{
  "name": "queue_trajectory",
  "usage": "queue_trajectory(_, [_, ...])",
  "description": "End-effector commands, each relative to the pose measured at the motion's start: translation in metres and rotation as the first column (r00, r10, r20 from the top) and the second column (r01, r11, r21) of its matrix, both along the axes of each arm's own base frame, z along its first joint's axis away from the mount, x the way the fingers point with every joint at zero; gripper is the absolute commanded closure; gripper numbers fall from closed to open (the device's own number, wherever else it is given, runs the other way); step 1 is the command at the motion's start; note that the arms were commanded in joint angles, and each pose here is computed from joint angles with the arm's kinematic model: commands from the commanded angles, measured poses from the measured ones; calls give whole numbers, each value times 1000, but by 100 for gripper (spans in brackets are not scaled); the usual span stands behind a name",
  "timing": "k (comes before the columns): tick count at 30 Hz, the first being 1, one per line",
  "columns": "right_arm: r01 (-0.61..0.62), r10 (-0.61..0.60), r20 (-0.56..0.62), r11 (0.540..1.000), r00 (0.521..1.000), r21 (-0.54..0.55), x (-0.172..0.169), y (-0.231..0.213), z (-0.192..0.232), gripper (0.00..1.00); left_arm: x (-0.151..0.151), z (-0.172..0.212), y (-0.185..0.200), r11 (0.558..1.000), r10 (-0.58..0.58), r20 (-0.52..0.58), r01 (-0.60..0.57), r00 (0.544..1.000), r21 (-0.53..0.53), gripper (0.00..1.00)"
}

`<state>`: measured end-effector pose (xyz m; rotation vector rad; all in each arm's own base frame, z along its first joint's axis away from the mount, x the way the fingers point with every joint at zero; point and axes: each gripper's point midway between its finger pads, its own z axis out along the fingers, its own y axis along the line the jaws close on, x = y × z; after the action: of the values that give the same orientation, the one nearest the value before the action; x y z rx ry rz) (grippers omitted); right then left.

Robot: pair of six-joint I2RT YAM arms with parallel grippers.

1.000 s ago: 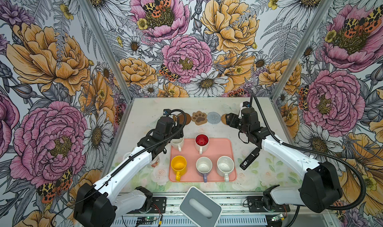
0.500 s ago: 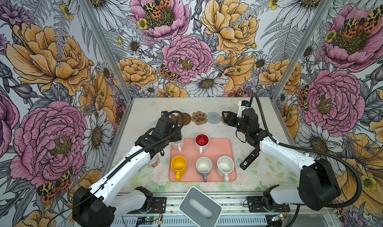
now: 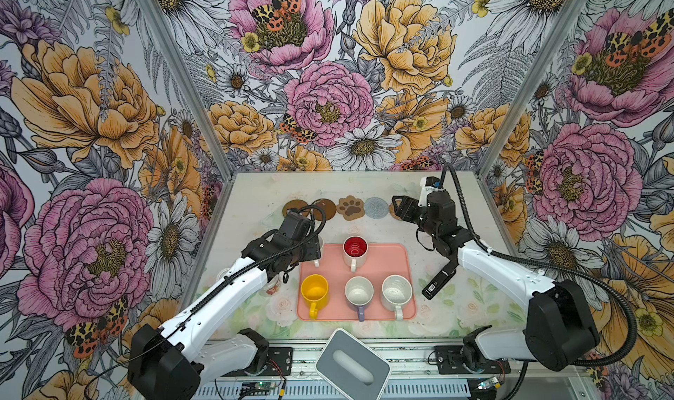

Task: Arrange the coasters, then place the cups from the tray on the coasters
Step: 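Raise the right gripper off the mug while the left gripper moves over the white mug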

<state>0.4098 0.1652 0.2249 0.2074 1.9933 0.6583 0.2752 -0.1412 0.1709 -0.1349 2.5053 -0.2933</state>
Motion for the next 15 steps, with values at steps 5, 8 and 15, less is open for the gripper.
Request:
queue_trajectory(5, [-2,1,44,1000,999,14,0,-6,14,28,-8,-33,-8,1000,16,-120,-17,993,-6,29])
queue_trajectory(8, [-6,4,47,999,999,33,1,-6,14,28,-8,-39,-8,1000,22,-138,-22,990,0,30])
queue_trajectory(15, [-14,12,34,998,999,53,4,-5,8,28,-8,-49,-12,1000,20,-167,-18,986,16,32])
